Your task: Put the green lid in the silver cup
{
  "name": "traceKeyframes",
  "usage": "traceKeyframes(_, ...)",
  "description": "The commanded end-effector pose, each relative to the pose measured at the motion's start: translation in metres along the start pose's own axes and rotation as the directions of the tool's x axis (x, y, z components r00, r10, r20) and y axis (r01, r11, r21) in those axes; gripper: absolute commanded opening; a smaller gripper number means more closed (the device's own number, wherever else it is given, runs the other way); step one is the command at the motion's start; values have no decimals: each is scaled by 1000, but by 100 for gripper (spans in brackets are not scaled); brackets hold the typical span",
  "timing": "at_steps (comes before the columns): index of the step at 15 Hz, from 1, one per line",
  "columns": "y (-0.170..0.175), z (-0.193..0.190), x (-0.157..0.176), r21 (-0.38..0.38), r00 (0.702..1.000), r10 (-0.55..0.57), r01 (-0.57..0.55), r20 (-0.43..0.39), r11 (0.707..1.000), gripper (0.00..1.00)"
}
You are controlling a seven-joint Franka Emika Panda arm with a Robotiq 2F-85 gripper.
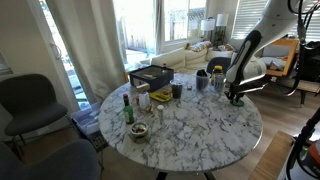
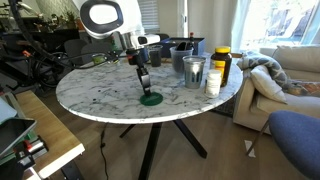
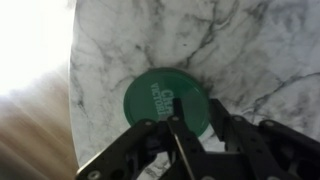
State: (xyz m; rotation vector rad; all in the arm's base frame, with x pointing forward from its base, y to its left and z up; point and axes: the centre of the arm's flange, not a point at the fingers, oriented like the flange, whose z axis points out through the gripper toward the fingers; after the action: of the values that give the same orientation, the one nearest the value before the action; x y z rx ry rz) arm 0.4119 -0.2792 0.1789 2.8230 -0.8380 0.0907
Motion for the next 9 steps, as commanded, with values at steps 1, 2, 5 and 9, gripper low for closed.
traceKeyframes(1, 1, 11, 7, 7, 1000, 1, -1, -1, 1000, 39)
traceKeyframes(2, 1, 9, 7, 7, 1000, 1, -1, -4, 1000, 40)
traceKeyframes(5, 0, 2, 7, 6, 1000, -5, 5, -14, 1000, 48)
traceKeyframes(9, 0, 10, 11, 8, 1000, 0, 0, -6, 1000, 36)
